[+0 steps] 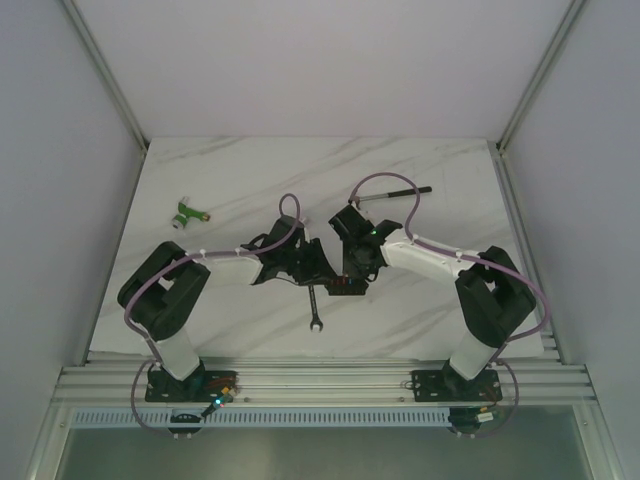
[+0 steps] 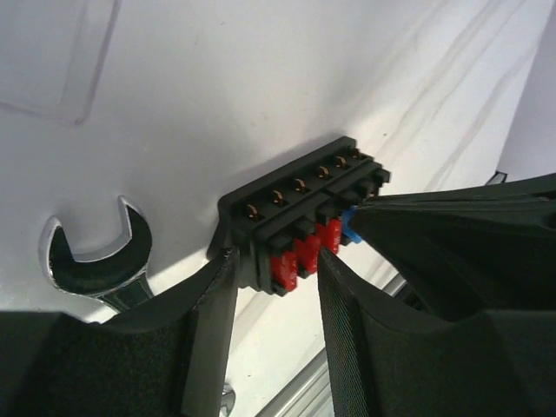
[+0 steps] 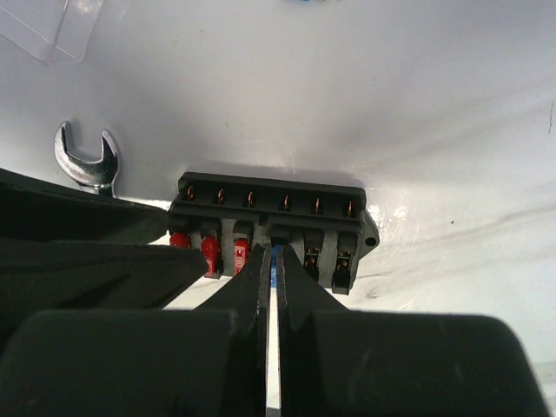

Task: Snap on the fuse box
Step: Adjust the fuse in the fuse box base.

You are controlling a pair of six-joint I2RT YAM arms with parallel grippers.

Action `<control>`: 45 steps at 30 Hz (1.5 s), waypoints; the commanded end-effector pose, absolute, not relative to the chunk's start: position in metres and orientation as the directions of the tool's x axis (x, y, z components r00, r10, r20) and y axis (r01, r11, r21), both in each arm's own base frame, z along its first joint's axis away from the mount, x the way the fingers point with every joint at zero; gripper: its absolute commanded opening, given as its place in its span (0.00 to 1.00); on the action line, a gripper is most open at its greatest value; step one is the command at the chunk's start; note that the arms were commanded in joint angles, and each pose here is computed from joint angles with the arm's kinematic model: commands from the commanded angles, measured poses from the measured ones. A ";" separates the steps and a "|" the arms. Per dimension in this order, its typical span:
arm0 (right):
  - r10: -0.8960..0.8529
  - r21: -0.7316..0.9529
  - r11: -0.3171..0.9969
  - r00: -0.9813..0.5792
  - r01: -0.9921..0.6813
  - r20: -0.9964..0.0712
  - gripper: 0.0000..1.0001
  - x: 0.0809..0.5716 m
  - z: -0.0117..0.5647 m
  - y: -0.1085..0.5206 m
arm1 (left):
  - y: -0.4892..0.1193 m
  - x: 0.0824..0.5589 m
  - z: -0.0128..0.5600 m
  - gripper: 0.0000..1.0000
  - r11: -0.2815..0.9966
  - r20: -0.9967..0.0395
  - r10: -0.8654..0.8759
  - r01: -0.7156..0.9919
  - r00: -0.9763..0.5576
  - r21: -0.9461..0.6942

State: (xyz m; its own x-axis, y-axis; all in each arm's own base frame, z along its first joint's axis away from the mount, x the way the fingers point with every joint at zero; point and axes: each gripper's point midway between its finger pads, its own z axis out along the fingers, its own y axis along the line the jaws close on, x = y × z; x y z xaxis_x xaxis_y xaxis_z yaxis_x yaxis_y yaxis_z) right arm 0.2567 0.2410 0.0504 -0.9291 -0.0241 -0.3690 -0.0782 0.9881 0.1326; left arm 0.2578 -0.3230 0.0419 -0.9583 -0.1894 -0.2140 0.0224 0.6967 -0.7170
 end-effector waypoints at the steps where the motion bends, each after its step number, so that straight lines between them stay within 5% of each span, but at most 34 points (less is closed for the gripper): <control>1: -0.059 0.074 0.994 -0.958 -0.083 -0.280 0.00 0.236 0.024 0.223 | -0.321 0.250 0.024 0.50 0.743 -0.202 -0.155 0.021 -0.967 -0.669; 16: -0.053 0.039 0.997 -0.975 -0.063 -0.216 0.00 0.233 0.003 0.203 | -0.296 0.225 -0.008 0.40 0.820 -0.163 -0.132 -0.016 -0.978 -0.572; 45: -0.044 -0.009 0.999 -0.985 -0.043 -0.167 0.00 0.233 -0.023 0.178 | -0.290 0.222 -0.016 0.39 0.833 -0.155 -0.136 -0.028 -0.979 -0.552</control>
